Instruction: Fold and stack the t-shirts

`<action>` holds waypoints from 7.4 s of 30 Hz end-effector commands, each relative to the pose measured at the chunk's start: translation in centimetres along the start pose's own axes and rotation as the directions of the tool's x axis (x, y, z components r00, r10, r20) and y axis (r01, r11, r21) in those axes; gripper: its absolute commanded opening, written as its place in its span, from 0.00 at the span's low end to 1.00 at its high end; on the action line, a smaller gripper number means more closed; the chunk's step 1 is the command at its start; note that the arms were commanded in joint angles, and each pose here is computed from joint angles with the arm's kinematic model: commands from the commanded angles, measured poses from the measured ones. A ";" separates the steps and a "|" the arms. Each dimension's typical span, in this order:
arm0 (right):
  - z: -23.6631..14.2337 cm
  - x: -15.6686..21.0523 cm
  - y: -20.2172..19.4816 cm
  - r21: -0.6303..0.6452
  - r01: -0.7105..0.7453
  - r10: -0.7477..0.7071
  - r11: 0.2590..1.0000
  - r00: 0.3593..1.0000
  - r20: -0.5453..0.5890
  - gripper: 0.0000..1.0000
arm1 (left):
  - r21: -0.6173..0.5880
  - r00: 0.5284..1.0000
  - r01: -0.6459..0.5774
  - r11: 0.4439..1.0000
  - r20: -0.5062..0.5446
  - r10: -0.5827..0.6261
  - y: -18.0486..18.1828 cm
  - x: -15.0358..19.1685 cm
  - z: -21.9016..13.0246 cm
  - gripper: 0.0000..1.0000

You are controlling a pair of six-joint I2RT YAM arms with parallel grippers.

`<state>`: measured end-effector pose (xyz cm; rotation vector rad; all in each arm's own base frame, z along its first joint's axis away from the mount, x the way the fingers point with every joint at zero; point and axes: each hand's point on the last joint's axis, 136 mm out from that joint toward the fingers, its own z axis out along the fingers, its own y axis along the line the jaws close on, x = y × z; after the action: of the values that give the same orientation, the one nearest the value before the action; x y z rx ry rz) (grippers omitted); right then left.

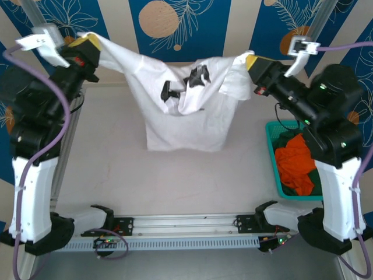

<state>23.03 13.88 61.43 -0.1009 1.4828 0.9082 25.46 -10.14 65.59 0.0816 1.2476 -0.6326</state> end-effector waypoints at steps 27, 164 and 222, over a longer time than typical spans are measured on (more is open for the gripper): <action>11.4 17.9 -32.1 0.787 -0.154 0.536 0.598 0.806 -0.250 0.75 | -0.545 0.858 -0.006 0.838 -0.434 -0.276 23.4 29.5 11.9 1.00; -6.4 47.8 -25.1 0.806 0.117 0.775 0.580 0.226 -0.590 0.07 | -0.586 0.075 -0.606 0.538 -0.715 -0.695 23.4 54.4 -23.9 0.42; -5.9 48.3 -24.2 0.850 0.019 0.812 0.526 0.286 -0.509 0.00 | -0.934 0.169 -0.218 0.285 -0.323 -0.931 24.4 52.8 -29.3 0.00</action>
<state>22.62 16.32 4.32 0.6784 3.0836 0.5496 18.78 1.44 1.29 -1.2137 2.8643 -0.1314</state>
